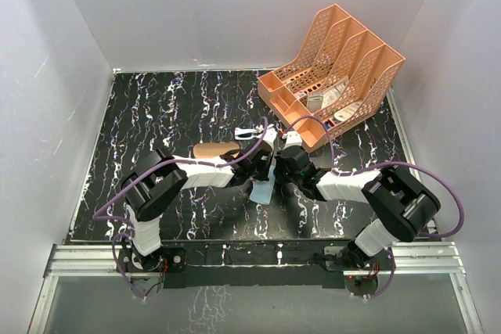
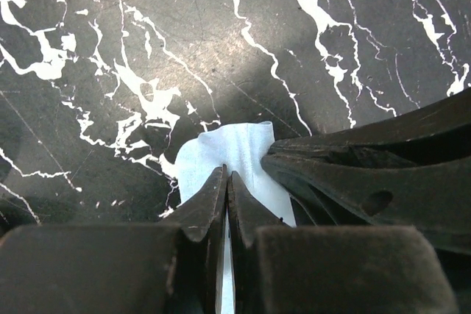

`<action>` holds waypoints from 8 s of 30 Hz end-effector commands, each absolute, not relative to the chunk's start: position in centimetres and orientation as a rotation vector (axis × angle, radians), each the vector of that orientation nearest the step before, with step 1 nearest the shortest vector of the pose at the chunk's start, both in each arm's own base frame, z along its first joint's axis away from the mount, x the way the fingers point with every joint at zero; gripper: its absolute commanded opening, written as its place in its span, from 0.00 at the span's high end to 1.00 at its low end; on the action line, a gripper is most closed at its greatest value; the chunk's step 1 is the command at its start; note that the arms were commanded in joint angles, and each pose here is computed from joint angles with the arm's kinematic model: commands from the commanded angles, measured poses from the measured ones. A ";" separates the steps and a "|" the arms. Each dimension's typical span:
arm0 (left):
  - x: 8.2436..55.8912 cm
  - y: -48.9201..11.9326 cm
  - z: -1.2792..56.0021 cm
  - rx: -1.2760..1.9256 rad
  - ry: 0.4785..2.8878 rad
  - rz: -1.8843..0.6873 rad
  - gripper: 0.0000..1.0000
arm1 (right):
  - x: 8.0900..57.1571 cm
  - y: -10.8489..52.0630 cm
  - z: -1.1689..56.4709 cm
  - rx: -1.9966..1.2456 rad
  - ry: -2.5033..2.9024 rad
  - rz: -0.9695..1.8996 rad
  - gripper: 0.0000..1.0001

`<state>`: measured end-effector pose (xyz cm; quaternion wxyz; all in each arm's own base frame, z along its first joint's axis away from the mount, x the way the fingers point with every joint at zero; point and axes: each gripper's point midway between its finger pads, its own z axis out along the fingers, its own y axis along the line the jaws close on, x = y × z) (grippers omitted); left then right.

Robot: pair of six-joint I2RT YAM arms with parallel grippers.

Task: Organize the sunglasses
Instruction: Adjust the glasses cleaning cloth at the center of the board.

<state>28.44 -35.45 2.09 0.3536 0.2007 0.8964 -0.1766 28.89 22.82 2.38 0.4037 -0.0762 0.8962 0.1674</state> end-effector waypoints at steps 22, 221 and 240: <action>25.6 -30.8 1.8 0.493 2.405 -0.334 1.00 | 29.1 23.1 1.9 -0.204 2.280 0.425 0.97; 18.3 -26.9 4.3 0.206 2.366 -0.678 1.00 | 17.7 30.7 1.9 -0.658 2.377 0.444 1.00; 18.1 -27.0 4.1 0.202 2.368 -0.689 1.00 | 17.1 31.1 3.5 -0.617 2.346 0.487 1.00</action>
